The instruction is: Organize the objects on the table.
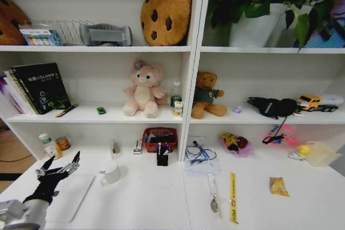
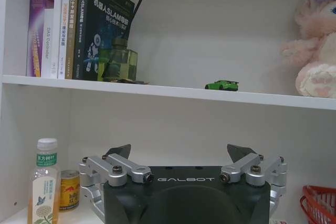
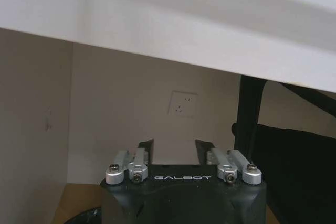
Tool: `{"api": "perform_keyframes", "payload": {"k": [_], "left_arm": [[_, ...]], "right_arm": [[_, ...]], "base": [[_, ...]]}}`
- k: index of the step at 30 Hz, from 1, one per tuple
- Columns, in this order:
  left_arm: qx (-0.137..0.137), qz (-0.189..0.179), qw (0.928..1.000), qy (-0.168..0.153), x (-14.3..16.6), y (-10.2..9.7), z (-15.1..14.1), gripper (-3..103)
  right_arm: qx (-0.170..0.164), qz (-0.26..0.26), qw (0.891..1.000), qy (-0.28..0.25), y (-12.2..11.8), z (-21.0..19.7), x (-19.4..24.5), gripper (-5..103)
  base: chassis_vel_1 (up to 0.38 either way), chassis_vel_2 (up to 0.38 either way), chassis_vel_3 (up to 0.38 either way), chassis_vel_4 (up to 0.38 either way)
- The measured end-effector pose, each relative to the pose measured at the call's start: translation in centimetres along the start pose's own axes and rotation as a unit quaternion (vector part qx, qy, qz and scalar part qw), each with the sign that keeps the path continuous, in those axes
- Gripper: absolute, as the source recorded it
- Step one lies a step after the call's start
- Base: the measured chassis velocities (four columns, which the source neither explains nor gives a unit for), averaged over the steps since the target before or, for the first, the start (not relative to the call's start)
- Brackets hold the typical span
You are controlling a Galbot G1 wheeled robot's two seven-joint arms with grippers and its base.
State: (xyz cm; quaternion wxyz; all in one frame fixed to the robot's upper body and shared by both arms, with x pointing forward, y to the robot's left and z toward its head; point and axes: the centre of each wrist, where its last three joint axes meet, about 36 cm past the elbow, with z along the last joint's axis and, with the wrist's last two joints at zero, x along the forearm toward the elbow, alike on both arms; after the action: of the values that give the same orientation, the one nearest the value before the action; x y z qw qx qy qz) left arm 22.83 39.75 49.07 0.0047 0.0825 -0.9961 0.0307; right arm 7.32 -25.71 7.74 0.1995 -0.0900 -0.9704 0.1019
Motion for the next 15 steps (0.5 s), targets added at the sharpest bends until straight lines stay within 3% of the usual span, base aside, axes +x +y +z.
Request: {"api": "perform_keyframes", "payload": {"k": [2, 6, 10, 13, 15], "left_arm": [[0.0, 0.0, 1.0, 0.0, 0.0, 0.0, 0.0, 100], [0.0, 0.0, 1.0, 0.0, 0.0, 0.0, 0.0, 100], [0.0, 0.0, 1.0, 0.0, 0.0, 0.0, 0.0, 100], [0.0, 0.0, 1.0, 0.0, 0.0, 0.0, 0.0, 100], [0.0, 0.0, 1.0, 0.0, 0.0, 0.0, 0.0, 100]], "right_arm": [[0.0, -0.002, 1.0, 0.002, 0.0, 0.1, 0.3, 48], [0.003, -0.015, 1.0, 0.01, 0.0, 0.5, 3.5, 70], [0.0, -0.017, 1.0, 0.008, -0.2, 0.4, 5.6, 80], [-0.006, -0.004, 1.0, -0.003, -0.9, -0.7, 8.8, 96], [-0.007, 0.003, 1.0, -0.008, -1.1, -1.4, 10.4, 99]], "base": [[0.0, 0.0, 0.0, 0.0], [0.0, 0.0, 0.0, 0.0], [0.0, 0.0, 0.0, 0.0], [0.0, 0.0, 0.0, 0.0], [0.0, 0.0, 0.0, 0.0]]}}
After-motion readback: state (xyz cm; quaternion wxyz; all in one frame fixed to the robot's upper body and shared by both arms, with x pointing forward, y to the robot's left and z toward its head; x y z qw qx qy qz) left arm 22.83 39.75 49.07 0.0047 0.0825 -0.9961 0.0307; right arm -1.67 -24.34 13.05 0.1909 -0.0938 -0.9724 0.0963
